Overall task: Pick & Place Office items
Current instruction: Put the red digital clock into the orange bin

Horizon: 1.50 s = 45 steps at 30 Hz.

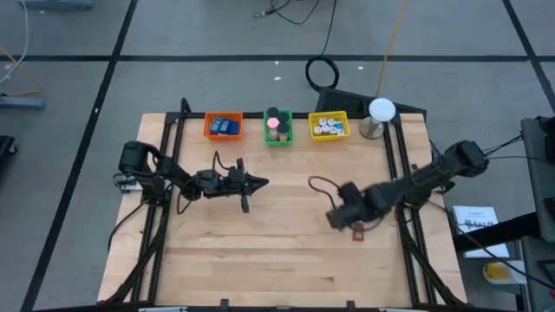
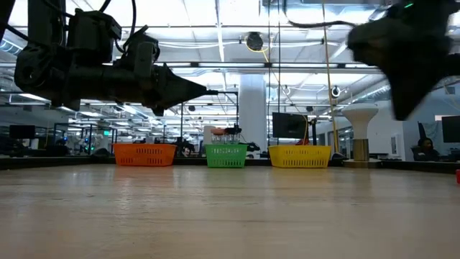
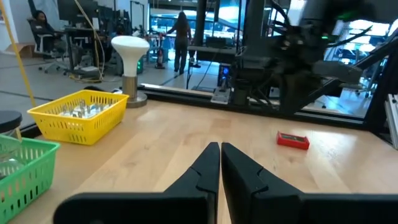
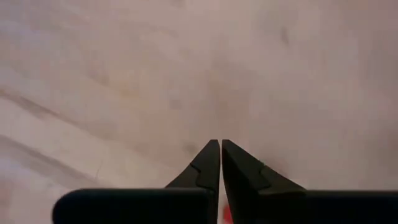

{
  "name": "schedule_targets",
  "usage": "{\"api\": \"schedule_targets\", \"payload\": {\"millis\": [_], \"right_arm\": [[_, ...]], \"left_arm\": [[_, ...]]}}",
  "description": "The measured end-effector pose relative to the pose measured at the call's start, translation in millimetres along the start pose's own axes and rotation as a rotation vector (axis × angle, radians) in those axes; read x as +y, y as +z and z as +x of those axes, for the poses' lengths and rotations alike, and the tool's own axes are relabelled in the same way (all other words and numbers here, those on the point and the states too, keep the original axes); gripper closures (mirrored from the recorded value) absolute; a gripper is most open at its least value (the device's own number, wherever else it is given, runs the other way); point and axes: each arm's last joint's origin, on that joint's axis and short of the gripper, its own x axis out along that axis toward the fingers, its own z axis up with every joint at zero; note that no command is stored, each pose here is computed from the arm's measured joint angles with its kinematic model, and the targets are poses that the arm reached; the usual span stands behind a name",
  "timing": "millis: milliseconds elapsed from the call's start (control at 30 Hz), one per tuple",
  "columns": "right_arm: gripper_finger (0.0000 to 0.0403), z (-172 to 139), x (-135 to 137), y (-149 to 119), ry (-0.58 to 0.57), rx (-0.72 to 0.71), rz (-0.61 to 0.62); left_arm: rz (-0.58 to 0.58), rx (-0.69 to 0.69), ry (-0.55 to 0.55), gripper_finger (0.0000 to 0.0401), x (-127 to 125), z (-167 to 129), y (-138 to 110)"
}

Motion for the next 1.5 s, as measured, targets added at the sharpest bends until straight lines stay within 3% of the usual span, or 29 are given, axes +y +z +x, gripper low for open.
{"api": "schedule_targets", "payload": {"millis": [133, 300, 533, 700, 867, 1100, 1200, 1333, 1500], "right_arm": [[0.0366, -4, -6, -37, -0.059, 0.041, 0.156], [0.0295, -1, -12, -64, -0.136, 0.04, 0.258], [0.0194, 24, -18, -70, -0.176, 0.013, 0.331], [0.0159, 46, -22, -72, -0.102, 0.016, 0.361], [0.0171, 61, -28, -71, -0.077, 0.034, 0.363], [0.0263, 63, -29, -66, -0.096, 0.032, 0.284], [0.0265, 62, -25, -57, -0.095, 0.032, 0.228], [0.0277, 57, -11, -34, -0.051, 0.019, 0.135], [0.0277, 51, 10, 20, 0.058, -0.069, -0.016]], "left_arm": [[0.0, 0.0, 0.0, 0.0385, 0, 0, 0], [0.001, 0.008, 0.001, 0.0384, 0, 0, -1], [0.001, 0.009, 0.001, 0.0384, 0, 0, -1], [-0.001, 0.01, 0.001, 0.0384, 0, 0, -1], [-0.007, 0.007, 0.022, 0.0384, 1, 0, -1], [-0.015, 0.024, 0.076, 0.0384, 9, -11, -5], [-0.042, -0.006, 0.126, 0.0384, 18, -26, -5], [-0.057, -0.002, 0.174, 0.0384, 26, -48, -3], [-0.055, -0.019, 0.206, 0.0384, 28, -66, 2]]}}
